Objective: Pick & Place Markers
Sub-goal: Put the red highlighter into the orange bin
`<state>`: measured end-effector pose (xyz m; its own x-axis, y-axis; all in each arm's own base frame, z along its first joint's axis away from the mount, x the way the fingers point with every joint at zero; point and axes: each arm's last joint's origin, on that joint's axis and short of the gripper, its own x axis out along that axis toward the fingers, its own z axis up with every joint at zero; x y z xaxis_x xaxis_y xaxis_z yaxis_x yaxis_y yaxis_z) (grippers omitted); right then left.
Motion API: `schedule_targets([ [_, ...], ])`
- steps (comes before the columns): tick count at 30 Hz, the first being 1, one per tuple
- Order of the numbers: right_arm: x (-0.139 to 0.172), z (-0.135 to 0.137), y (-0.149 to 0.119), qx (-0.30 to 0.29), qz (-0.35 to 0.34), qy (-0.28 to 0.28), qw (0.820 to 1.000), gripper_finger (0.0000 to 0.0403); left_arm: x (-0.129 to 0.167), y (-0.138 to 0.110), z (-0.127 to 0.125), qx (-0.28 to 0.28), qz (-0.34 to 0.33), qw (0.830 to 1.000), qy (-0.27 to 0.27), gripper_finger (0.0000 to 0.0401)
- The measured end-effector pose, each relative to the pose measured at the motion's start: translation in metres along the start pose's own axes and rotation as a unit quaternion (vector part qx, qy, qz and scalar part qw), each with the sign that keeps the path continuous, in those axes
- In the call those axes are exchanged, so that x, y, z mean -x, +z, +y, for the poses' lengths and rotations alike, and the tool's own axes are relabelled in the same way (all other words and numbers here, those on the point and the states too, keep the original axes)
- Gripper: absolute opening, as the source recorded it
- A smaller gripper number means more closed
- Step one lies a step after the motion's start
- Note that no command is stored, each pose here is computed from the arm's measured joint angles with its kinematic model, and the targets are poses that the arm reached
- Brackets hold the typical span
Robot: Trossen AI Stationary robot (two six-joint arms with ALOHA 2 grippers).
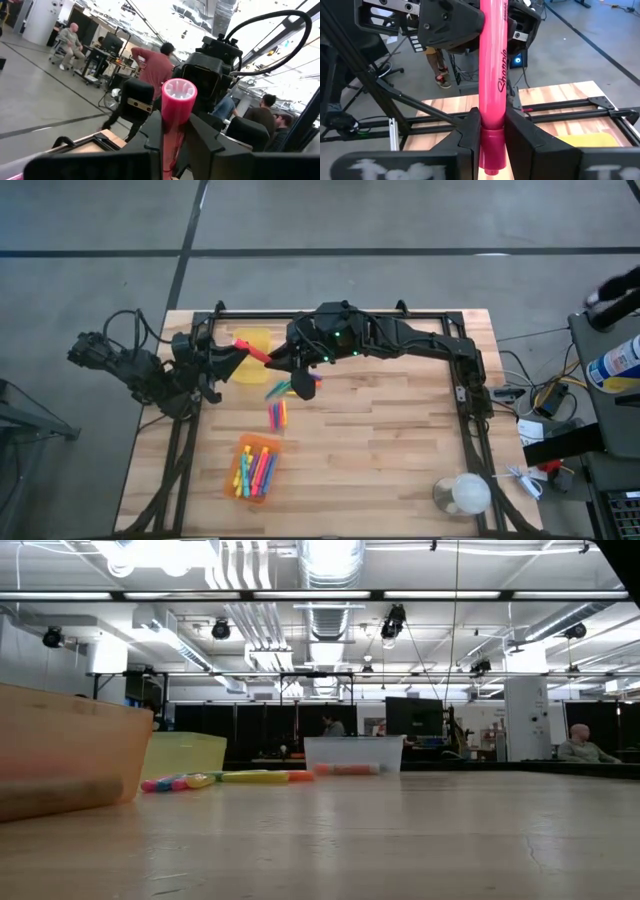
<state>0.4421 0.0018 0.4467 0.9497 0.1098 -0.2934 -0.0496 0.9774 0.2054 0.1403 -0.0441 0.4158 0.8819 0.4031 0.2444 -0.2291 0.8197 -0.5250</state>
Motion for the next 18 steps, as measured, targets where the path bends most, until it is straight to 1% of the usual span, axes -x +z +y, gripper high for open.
schedule_targets([
  [6, 0.0, 0.0013, 0.0011, -0.01, -0.005, 0.011, 1.0, 0.0063, 0.0002, 0.001, -0.0006, 0.009, 0.0, 1.0, -0.011, 0.0067],
  [10, -0.0004, 0.0015, 0.0027, -0.012, -0.014, 0.013, 1.0, 0.0063, 0.0002, 0.0017, -0.0007, 0.04, -0.003, 0.999, -0.011, 0.0088],
  [18, -0.0031, 0.0015, 0.0028, -0.018, -0.02, 0.016, 0.999, 0.0063, -0.0004, 0.0009, -0.0012, 0.039, -0.002, 0.999, -0.012, 0.0124],
])
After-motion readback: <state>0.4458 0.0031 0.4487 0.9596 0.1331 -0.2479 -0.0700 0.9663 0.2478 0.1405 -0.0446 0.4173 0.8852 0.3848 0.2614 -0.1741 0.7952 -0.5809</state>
